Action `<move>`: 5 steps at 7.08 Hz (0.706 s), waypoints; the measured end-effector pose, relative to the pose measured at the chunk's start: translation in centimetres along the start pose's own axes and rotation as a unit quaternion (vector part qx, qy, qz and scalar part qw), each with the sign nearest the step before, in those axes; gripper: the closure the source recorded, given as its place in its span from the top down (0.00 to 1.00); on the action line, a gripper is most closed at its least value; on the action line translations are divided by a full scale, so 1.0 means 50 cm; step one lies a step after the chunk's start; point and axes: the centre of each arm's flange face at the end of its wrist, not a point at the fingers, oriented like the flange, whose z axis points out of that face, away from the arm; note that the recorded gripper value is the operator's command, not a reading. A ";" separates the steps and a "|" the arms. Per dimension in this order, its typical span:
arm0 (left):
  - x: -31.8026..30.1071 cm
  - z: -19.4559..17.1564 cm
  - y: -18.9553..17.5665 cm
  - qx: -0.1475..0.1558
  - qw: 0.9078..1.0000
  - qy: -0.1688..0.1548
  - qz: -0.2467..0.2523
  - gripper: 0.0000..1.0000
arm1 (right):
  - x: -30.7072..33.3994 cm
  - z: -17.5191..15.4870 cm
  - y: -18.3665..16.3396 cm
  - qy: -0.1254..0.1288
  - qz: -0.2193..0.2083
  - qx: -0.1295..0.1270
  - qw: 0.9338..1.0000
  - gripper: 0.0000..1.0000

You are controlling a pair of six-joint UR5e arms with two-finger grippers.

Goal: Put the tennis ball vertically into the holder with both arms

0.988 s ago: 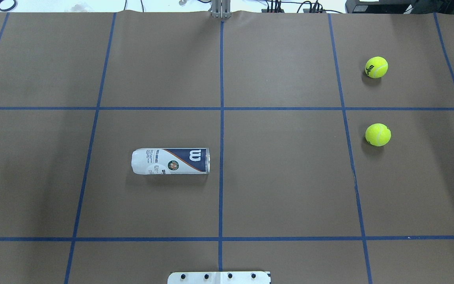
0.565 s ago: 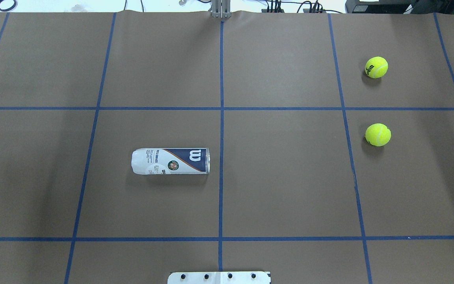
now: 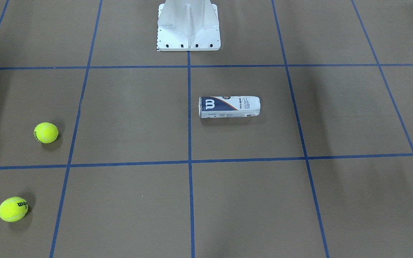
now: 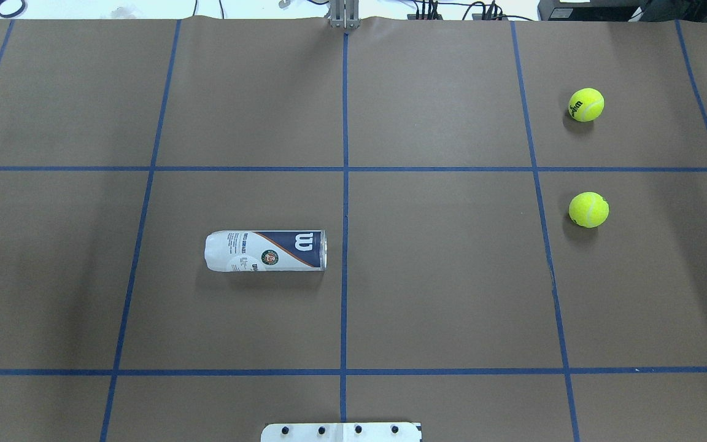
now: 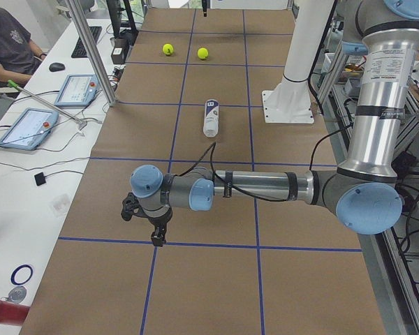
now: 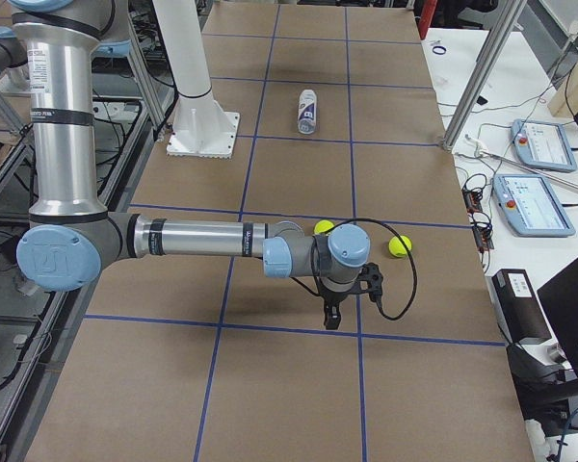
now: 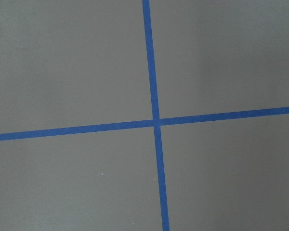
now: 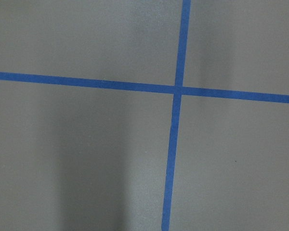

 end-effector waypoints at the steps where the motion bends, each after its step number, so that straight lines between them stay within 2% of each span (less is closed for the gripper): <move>1: 0.004 -0.002 -0.001 0.003 1.000 0.000 0.003 1.00 | 0.001 0.001 0.003 0.000 0.001 -0.001 1.000 0.99; 5: 0.063 -0.011 -0.016 0.010 0.999 0.002 0.035 0.99 | 0.003 0.004 0.008 -0.005 0.002 -0.002 1.000 0.99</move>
